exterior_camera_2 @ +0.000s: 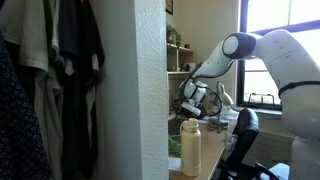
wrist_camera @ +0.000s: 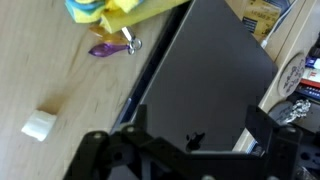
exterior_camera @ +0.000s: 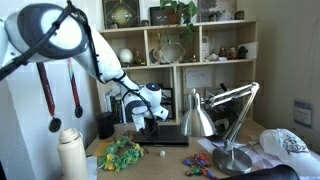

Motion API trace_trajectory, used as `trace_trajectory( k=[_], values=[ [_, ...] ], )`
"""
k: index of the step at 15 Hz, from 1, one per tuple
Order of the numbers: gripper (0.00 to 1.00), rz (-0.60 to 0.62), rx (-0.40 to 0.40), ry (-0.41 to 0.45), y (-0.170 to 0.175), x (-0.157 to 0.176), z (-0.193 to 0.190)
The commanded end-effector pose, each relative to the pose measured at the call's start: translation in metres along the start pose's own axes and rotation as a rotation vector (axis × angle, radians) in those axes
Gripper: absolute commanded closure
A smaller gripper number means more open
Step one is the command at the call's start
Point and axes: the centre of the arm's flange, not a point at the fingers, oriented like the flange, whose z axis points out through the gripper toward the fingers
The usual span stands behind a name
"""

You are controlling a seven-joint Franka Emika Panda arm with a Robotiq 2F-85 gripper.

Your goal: Open the laptop

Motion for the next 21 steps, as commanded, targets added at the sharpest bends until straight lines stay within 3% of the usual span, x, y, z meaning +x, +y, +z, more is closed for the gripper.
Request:
trace_trajectory(
  k=[1, 21],
  values=[
    [0.00, 0.065, 0.021, 0.003, 0.001, 0.015, 0.014],
    [0.00, 0.211, 0.050, -0.009, 0.013, 0.014, 0.047]
  ],
)
